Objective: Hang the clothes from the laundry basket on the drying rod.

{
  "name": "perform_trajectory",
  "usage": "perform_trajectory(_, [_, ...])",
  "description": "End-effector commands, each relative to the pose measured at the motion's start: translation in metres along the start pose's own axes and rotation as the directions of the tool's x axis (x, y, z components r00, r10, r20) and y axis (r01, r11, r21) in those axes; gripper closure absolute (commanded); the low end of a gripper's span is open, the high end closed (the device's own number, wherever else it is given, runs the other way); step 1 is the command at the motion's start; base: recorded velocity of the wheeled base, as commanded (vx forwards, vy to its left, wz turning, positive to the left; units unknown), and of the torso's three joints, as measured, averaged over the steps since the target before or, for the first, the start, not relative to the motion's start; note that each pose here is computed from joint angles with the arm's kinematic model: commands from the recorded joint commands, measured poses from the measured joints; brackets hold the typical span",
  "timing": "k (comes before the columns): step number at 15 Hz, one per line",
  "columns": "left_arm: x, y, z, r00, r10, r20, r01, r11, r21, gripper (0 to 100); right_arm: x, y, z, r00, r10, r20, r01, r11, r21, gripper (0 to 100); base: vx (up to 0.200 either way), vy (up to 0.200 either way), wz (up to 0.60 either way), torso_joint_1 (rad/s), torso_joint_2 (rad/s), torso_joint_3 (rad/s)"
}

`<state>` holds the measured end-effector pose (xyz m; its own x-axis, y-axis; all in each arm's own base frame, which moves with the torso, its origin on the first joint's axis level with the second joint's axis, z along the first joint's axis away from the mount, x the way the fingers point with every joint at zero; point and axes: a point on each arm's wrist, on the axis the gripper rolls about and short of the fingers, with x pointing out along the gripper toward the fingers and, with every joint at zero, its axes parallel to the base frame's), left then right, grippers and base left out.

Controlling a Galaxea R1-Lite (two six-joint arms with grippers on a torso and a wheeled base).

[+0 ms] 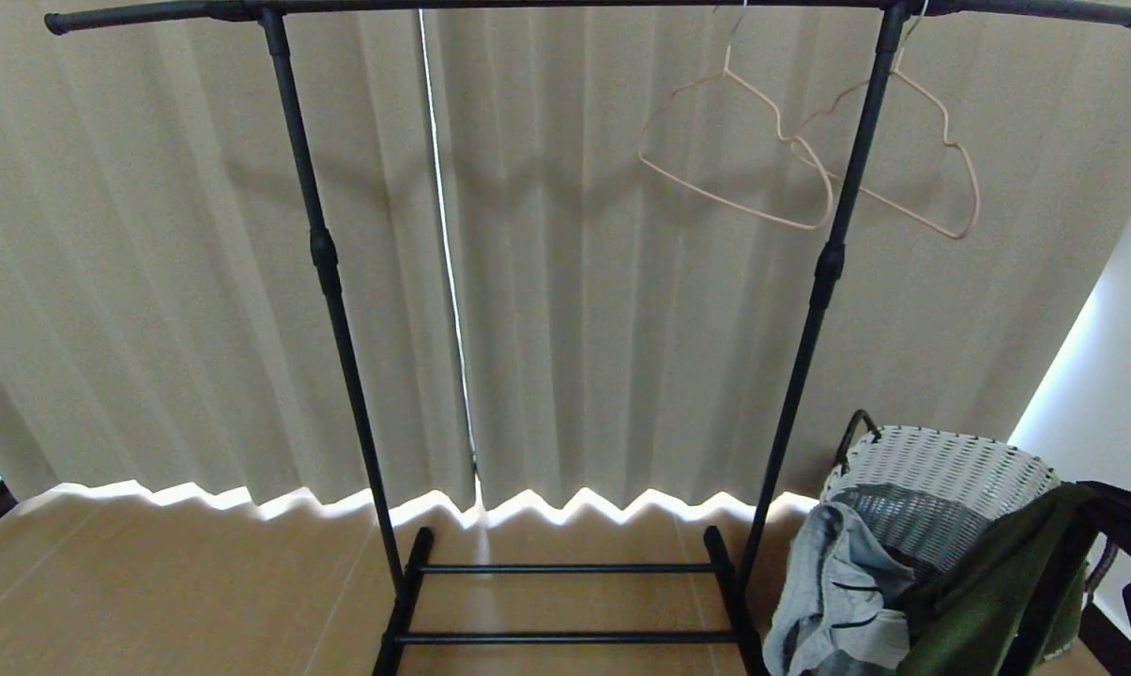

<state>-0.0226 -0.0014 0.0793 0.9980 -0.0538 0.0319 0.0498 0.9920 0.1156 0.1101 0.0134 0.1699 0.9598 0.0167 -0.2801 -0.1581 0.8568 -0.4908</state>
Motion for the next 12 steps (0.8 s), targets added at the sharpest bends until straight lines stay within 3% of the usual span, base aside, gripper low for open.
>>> perform_trajectory(1, [0.000,-0.001,0.000,0.999,-0.051,0.008,0.051,0.999,0.011,0,0.004,0.001,0.013,0.998,0.045,0.043,-0.045,0.999,0.012,100,0.000,0.000,0.00,0.000,0.00,0.000])
perform_trajectory(4, [-0.002,-0.003,0.012,0.977,-0.207,0.051,0.206,0.978,0.017,0,0.009,0.005,0.031,0.989,0.107,0.102,-0.115,0.991,0.070,100,0.000,0.000,0.00,0.000,0.00,0.000])
perform_trajectory(5, [-0.001,-0.002,0.037,0.952,-0.301,0.059,0.301,0.953,0.022,0,0.010,0.006,0.047,0.977,0.142,0.160,-0.162,0.979,0.120,100,0.000,0.000,0.00,0.000,0.00,0.000])
perform_trajectory(7, [0.013,0.001,0.079,0.922,-0.386,0.040,0.386,0.922,0.012,0,0.007,0.009,0.071,0.941,0.218,0.259,-0.271,0.943,0.191,100,0.000,0.000,0.00,0.000,0.00,0.000])
perform_trajectory(8, [0.018,0.002,0.090,0.912,-0.410,0.034,0.410,0.912,0.009,0,0.007,0.009,0.076,0.935,0.228,0.272,-0.288,0.936,0.205,100,0.000,0.000,0.00,0.000,0.00,0.000])
perform_trajectory(9, [0.039,0.006,0.120,0.889,-0.458,0.023,0.458,0.889,-0.008,0,0.006,0.007,0.086,0.922,0.233,0.308,-0.312,0.919,0.239,100,0.000,0.000,0.00,0.000,0.00,0.000])
perform_trajectory(10, [0.056,0.009,0.139,0.882,-0.471,0.015,0.472,0.882,-0.023,0,0.004,0.005,0.095,0.908,0.241,0.342,-0.337,0.906,0.256,100,0.000,0.000,0.00,0.000,0.00,0.000])
perform_trajectory(12, [0.080,0.009,0.158,0.854,-0.521,-0.004,0.520,0.853,-0.042,0,0.005,0.003,0.104,0.893,0.254,0.371,-0.368,0.887,0.280,100,0.000,0.000,0.00,0.000,0.00,0.000])
